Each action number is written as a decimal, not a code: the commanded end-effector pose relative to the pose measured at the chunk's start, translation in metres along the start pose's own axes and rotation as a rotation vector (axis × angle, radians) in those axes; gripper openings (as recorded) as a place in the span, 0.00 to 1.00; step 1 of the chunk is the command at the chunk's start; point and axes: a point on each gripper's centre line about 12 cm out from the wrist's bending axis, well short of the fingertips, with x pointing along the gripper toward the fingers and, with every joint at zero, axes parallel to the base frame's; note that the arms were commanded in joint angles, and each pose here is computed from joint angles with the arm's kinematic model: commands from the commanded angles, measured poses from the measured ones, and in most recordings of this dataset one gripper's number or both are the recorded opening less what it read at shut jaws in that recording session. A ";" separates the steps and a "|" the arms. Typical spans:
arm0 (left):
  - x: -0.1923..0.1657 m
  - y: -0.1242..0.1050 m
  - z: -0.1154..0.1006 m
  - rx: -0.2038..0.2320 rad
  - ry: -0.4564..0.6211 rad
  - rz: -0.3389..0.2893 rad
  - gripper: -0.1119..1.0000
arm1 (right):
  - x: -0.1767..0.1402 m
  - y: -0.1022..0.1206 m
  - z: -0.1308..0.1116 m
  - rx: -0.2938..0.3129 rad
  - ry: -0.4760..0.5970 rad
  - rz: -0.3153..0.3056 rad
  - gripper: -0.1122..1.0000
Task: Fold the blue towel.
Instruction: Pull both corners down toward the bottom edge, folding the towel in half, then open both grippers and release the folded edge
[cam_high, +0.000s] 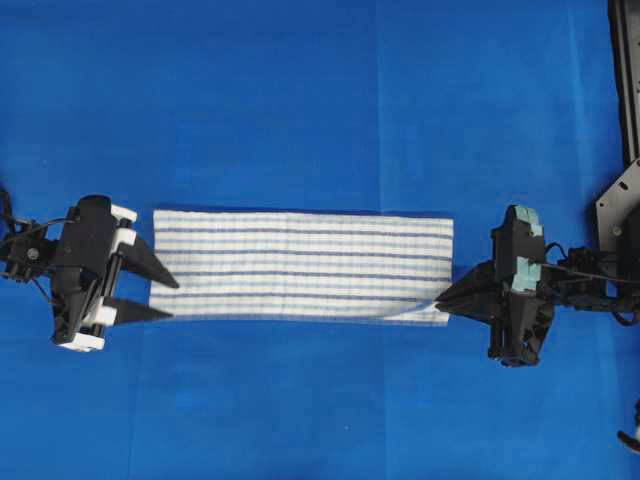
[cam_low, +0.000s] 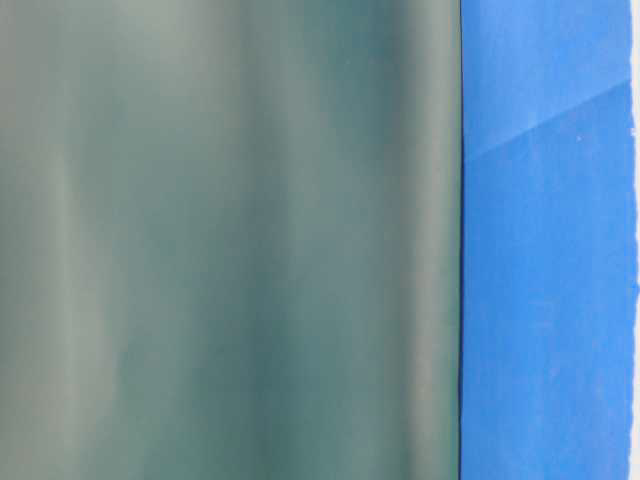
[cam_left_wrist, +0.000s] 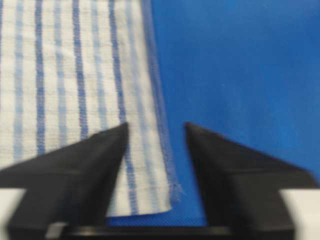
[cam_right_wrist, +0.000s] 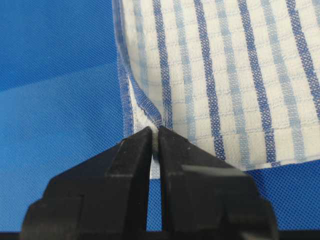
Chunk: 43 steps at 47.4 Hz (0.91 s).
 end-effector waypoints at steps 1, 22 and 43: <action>0.001 -0.003 0.008 -0.003 -0.030 -0.008 0.62 | 0.000 0.006 0.004 0.002 -0.015 0.015 0.13; -0.003 0.002 0.014 -0.005 -0.050 0.004 0.71 | -0.002 0.005 0.009 -0.019 -0.043 0.018 0.96; -0.020 0.058 0.031 -0.005 -0.045 0.192 0.71 | -0.019 -0.052 0.047 -0.048 -0.177 -0.140 0.92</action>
